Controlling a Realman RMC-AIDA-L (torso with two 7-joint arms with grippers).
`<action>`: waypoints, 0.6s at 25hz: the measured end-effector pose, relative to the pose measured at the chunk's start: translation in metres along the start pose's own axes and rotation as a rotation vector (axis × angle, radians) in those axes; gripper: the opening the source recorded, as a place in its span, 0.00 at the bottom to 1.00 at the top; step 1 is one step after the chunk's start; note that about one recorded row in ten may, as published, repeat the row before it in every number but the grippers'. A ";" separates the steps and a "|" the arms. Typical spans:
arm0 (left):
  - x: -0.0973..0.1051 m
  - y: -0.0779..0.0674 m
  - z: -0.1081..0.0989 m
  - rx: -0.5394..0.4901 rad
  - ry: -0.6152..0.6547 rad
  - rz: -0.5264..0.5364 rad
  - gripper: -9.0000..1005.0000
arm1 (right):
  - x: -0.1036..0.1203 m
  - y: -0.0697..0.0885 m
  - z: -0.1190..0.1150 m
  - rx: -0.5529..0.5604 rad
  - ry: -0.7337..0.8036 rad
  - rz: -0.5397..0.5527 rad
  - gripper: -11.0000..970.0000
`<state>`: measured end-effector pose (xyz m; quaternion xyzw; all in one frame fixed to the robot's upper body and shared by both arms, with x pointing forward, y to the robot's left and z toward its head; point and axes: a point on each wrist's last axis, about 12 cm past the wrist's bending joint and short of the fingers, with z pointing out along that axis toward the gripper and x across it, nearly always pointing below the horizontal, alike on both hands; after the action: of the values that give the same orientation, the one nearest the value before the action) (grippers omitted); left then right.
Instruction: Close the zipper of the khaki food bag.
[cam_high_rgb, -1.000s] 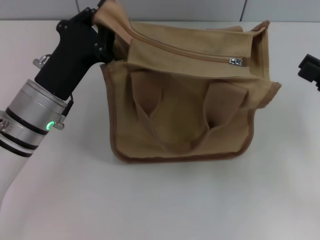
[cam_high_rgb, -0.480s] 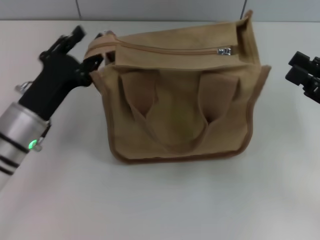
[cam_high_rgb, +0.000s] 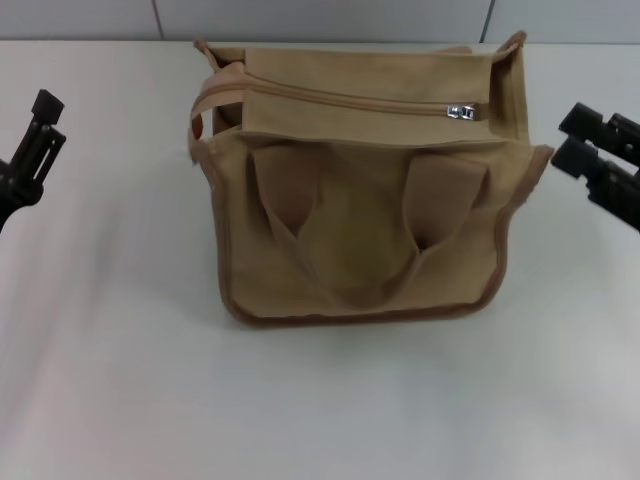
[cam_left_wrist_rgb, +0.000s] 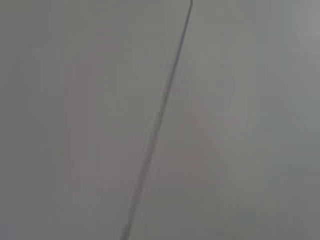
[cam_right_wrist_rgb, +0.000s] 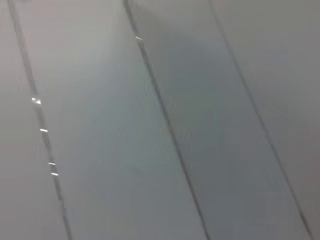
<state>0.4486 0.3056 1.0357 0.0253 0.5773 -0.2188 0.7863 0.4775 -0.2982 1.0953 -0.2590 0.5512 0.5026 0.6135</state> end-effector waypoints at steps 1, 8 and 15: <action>0.000 0.000 0.000 0.000 0.000 0.000 0.79 | 0.000 0.000 0.000 0.000 0.000 0.000 0.56; 0.005 -0.034 -0.006 0.475 0.139 -0.001 0.81 | 0.011 0.004 -0.002 0.014 0.012 -0.033 0.59; 0.032 -0.049 -0.001 0.868 0.499 0.011 0.81 | 0.047 0.016 -0.005 -0.052 0.243 -0.060 0.61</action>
<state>0.4369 0.2515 1.0167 0.4047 0.6033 -0.4221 0.5423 0.4557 -0.2814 1.0542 -0.3504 0.6002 0.4630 0.5500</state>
